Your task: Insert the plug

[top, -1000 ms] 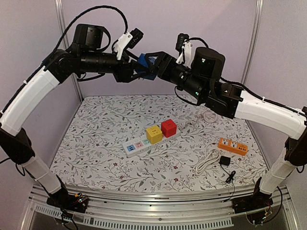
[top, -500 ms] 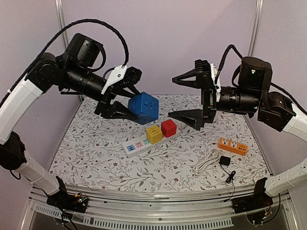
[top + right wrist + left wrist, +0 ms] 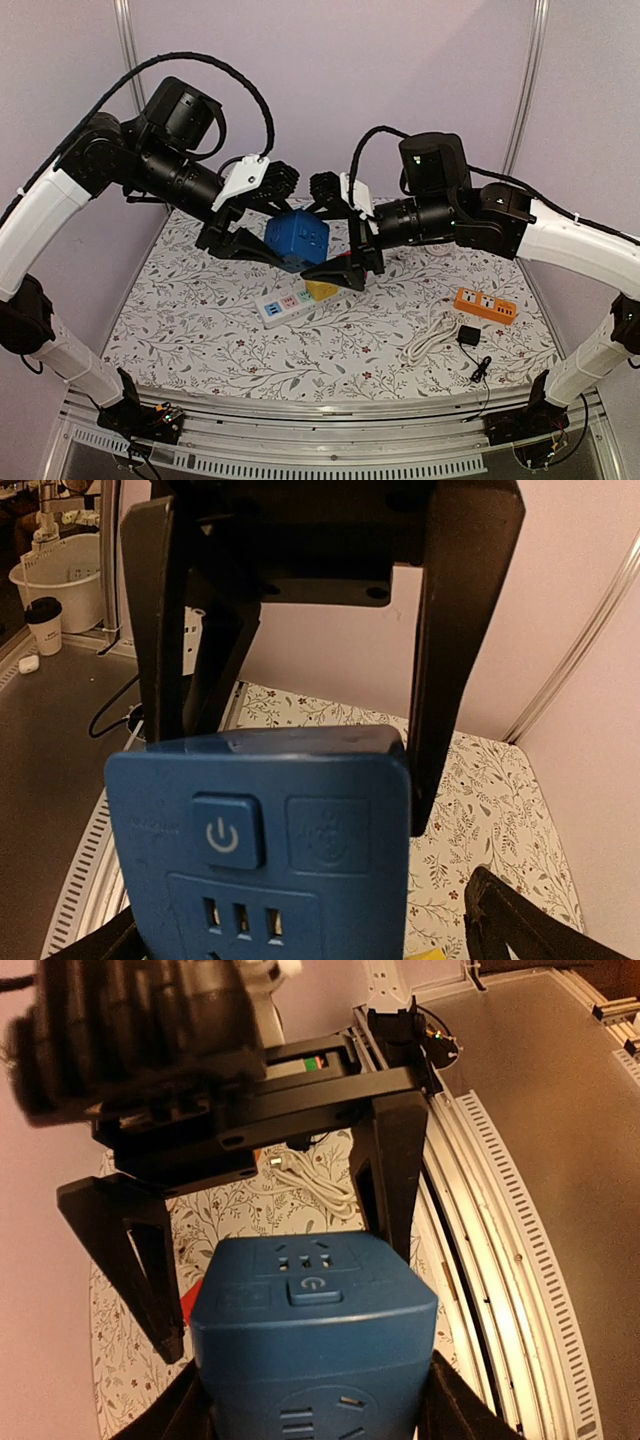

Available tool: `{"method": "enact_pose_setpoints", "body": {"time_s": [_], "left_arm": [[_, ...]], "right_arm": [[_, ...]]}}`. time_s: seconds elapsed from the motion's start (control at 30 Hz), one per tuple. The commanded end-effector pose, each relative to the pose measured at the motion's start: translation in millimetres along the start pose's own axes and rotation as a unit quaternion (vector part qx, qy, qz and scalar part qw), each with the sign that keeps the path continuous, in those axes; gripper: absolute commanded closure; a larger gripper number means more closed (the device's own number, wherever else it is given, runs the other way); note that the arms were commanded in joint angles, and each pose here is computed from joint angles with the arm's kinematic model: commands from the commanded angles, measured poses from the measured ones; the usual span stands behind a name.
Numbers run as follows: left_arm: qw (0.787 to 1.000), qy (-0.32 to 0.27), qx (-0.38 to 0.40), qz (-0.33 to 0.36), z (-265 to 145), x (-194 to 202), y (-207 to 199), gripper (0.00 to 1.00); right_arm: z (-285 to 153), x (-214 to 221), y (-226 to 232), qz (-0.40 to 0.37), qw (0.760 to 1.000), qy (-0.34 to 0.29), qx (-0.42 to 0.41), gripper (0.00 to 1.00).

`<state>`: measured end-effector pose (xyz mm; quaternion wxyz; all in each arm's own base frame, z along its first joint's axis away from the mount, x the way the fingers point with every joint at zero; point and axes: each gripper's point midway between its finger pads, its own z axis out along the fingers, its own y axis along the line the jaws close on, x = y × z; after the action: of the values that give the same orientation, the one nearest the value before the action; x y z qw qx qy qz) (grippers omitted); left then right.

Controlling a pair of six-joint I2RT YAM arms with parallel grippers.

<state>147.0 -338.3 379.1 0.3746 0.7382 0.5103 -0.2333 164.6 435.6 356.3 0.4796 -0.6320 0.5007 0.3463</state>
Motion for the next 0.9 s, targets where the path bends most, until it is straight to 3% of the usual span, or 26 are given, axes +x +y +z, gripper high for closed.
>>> {"method": "enact_pose_setpoints", "body": {"time_s": [0.0, 0.1, 0.13, 0.33, 0.37, 0.43, 0.47, 0.53, 0.67, 0.8, 0.87], "left_arm": [[1.000, 0.003, 0.000, 0.008, 6, 1, -2, 1.00], [1.000, 0.007, -0.003, 0.008, 8, 3, 0, 1.00], [1.000, 0.006, -0.004, 0.007, 8, 3, 0, 1.00], [1.000, 0.008, -0.015, -0.005, 9, 3, 5, 1.00], [0.999, 0.015, -0.026, -0.012, 9, 6, 9, 0.93], [0.995, 0.044, -0.076, -0.041, 8, 20, 26, 0.09], [0.992, 0.062, -0.098, -0.047, 4, 31, 35, 0.02], [0.985, 0.102, -0.122, -0.064, -9, 69, 53, 0.01], [0.941, 0.234, -0.182, -0.164, -46, 198, 88, 0.01], [0.886, 0.314, -0.191, -0.283, -75, 290, 75, 0.01], [0.846, 0.343, -0.203, -0.355, -85, 325, 66, 0.01]], "right_arm": [[1, -31, -14, 0.029, 0.998, -0.050, 0.019, 0.08], [3, -34, -16, 0.043, 0.997, -0.054, 0.017, 0.13], [4, -35, -17, 0.045, 0.997, -0.056, 0.018, 0.19], [7, -32, -22, 0.072, 0.996, -0.051, 0.028, 0.98], [4, -34, -27, 0.079, 0.995, -0.050, 0.043, 1.00], [-2, -35, -42, 0.114, 0.989, -0.044, 0.085, 1.00], [-6, -30, -54, 0.133, 0.984, -0.031, 0.118, 1.00], [-18, -15, -84, 0.186, 0.963, 0.004, 0.193, 1.00], [-26, 56, -129, 0.329, 0.879, 0.108, 0.328, 1.00], [28, 104, -122, 0.389, 0.854, 0.184, 0.291, 1.00], [45, 116, -120, 0.405, 0.844, 0.200, 0.290, 1.00]]}}
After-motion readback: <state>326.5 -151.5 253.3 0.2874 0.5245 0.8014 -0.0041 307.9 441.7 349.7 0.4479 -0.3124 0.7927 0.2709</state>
